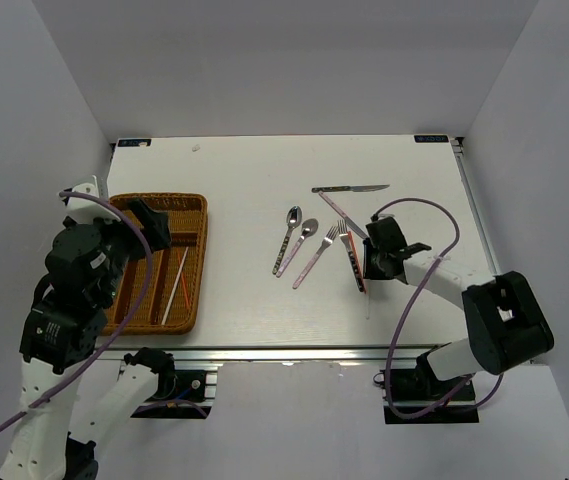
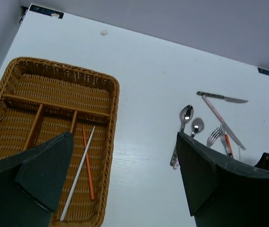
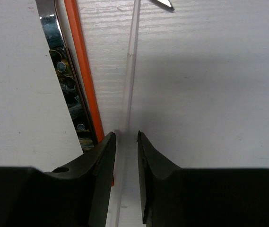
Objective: Sort the eating utensils into containers
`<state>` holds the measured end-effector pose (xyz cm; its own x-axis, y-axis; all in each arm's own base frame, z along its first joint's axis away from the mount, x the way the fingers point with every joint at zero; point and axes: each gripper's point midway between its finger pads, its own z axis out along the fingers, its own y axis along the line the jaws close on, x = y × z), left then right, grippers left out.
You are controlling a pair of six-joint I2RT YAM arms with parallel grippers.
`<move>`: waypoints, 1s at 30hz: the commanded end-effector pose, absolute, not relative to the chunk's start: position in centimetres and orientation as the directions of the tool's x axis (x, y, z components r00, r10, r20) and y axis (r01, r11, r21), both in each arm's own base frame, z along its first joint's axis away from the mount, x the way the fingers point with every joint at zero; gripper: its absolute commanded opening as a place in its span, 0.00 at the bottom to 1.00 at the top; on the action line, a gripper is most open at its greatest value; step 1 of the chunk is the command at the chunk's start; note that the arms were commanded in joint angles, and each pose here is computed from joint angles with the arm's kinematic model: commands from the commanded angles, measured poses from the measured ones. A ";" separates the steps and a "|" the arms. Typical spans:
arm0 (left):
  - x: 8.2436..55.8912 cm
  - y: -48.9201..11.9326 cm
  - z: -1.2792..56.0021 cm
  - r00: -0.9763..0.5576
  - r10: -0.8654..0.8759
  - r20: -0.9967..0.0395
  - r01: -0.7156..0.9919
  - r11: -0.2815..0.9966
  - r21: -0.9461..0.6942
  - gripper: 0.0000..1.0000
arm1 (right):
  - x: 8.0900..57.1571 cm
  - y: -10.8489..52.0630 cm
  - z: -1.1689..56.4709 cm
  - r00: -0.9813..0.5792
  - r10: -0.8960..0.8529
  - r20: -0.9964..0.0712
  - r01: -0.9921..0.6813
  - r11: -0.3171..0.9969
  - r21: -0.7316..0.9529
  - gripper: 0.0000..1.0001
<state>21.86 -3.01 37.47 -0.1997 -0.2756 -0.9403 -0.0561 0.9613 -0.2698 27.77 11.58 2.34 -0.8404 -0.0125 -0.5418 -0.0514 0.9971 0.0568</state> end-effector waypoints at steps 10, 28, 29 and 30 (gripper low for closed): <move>21.8 -3.1 35.6 -0.258 -0.226 -0.939 -0.047 0.974 -0.221 0.98 | 27.0 11.4 -0.4 -0.903 0.006 -0.430 -0.031 0.996 0.078 0.05; 19.3 -17.2 41.0 -0.352 -0.505 -0.788 0.621 0.504 -0.600 0.98 | 25.6 19.4 21.4 -0.580 0.185 -0.794 -0.463 0.727 0.507 0.00; 18.8 -17.9 43.2 -0.303 -0.547 -0.780 0.703 0.424 -0.570 0.98 | 23.2 21.6 23.3 -0.626 0.217 -0.749 -0.536 0.578 0.615 0.00; 18.6 -18.4 43.3 -0.324 -0.568 -0.757 0.725 0.366 -0.584 0.98 | 22.0 22.4 25.4 -0.608 0.255 -0.752 -0.591 0.488 0.643 0.00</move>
